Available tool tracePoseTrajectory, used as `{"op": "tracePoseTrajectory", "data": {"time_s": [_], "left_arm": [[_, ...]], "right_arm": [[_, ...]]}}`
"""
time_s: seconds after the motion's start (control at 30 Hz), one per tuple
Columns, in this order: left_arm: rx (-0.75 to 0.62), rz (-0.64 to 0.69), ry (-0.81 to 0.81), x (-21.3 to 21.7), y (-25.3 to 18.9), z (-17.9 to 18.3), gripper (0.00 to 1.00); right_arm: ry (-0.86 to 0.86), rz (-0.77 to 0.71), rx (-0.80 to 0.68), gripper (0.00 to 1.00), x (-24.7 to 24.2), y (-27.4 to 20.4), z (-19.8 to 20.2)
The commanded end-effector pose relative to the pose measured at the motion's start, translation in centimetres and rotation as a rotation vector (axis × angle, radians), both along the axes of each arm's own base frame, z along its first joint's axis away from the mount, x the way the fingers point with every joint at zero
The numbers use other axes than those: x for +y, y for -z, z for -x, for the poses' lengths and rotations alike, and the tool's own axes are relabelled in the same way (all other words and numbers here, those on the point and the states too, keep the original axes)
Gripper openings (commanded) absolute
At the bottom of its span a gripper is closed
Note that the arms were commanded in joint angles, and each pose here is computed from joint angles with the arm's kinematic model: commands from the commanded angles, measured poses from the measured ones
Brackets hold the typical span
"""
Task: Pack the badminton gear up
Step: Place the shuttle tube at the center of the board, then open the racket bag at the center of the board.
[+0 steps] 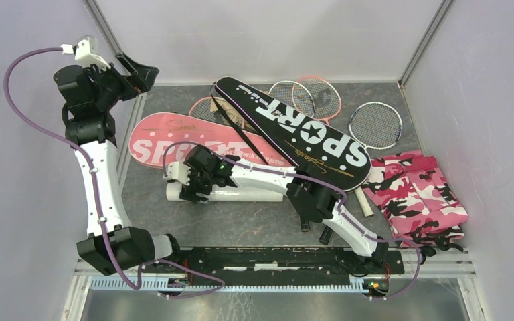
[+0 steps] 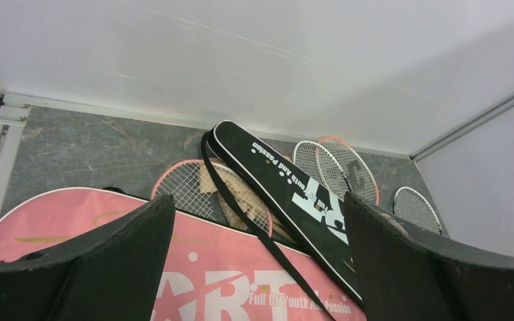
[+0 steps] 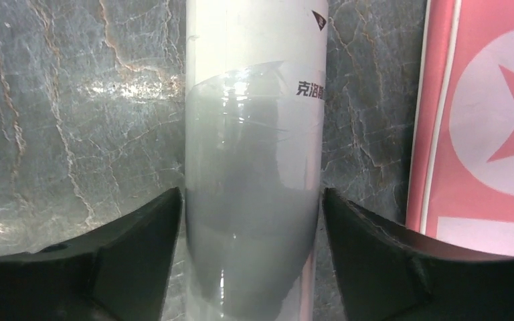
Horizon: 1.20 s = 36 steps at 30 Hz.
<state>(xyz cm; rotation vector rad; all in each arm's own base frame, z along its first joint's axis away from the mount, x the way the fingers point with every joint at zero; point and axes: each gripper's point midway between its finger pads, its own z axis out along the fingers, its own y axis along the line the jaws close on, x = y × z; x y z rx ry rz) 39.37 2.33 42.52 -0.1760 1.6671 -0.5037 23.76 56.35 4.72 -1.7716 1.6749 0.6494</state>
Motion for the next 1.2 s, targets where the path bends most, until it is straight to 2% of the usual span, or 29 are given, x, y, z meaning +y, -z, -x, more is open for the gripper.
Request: {"op": "tracePoseTrajectory", "data": {"time_s": [0.0, 0.03, 0.23, 0.4, 0.53, 0.67, 0.8, 1.03, 1.17], "left_arm": [[-0.047, -0.062, 0.064, -1.0, -1.0, 1.2, 1.00], [-0.045, -0.060, 0.074, -1.1, -0.9, 1.1, 1.00], [-0.035, -0.048, 0.131, -2.0, 0.1, 0.4, 1.00], [-0.016, -0.098, 0.185, -4.3, 2.2, -0.5, 1.00], [0.003, -0.163, 0.262, -7.4, 4.5, -1.1, 1.00], [0.021, -0.186, 0.326, -9.5, 6.0, -1.2, 1.00], [0.025, -0.186, 0.356, -10.4, 6.9, -1.2, 1.00], [0.037, -0.177, 0.377, -11.1, 7.8, -0.9, 1.00], [0.038, -0.174, 0.390, -11.5, 7.9, -0.5, 1.00]], "right_arm": [[0.024, -0.148, -0.094, 0.94, 0.2, -8.1, -1.8], [0.031, -0.148, -0.098, 0.98, -0.6, -8.8, -2.0], [0.102, -0.176, -0.157, 0.98, -8.0, -14.3, -3.8], [0.225, -0.116, -0.221, 0.98, -17.5, -15.9, -6.9], [0.366, 0.026, -0.249, 0.98, -26.1, -13.6, -9.1], [0.507, 0.132, -0.245, 0.98, -32.4, -10.6, -10.7], [0.562, 0.168, -0.181, 0.95, -34.2, -7.8, -11.9], [0.568, 0.250, -0.099, 0.87, -33.5, -2.7, -14.0], [0.574, 0.293, -0.076, 0.75, -33.8, -0.8, -14.6]]}}
